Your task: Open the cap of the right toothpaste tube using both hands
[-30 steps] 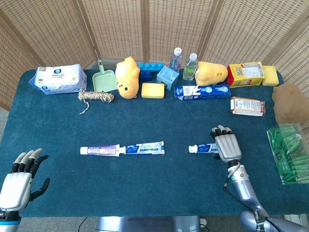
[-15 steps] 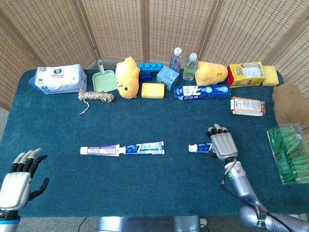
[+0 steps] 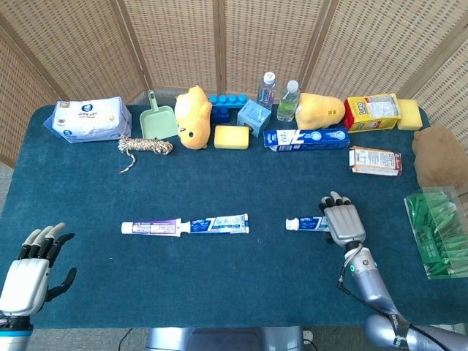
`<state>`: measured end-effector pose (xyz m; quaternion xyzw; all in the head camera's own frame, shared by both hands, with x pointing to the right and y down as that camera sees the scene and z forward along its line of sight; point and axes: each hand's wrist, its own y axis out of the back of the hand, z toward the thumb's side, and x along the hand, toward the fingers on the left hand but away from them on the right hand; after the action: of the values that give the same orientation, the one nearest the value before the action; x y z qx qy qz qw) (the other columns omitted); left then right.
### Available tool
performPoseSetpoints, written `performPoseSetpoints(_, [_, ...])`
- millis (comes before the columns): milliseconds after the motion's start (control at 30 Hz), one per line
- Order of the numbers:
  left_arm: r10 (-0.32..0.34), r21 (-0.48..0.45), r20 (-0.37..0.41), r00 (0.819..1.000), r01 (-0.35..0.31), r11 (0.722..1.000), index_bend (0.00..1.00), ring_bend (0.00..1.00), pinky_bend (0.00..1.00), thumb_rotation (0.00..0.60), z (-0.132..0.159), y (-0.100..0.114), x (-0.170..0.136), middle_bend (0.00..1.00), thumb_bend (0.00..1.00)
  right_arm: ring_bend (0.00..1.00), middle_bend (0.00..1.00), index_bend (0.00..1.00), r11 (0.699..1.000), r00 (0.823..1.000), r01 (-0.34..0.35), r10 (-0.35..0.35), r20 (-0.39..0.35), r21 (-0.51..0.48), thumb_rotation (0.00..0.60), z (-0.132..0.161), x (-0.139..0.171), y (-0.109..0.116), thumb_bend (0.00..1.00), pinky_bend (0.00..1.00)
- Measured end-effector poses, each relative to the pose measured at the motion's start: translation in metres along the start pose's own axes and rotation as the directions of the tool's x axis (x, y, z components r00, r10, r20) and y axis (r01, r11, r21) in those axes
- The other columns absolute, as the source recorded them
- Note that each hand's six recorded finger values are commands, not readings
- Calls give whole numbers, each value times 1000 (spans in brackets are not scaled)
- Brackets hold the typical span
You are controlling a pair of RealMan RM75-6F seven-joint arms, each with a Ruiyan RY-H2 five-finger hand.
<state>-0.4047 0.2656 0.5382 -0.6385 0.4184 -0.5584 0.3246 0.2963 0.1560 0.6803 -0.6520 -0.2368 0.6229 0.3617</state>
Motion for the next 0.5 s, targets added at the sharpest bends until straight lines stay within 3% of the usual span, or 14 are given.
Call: performPoseSetpoints(500, [1, -6, -1, 1000, -1, 1000, 188, 103, 73, 600, -2, -1, -2, 115, 315, 92, 236, 319, 1000, 999, -31, 31, 27, 1, 600, -6, -4, -9, 258, 206])
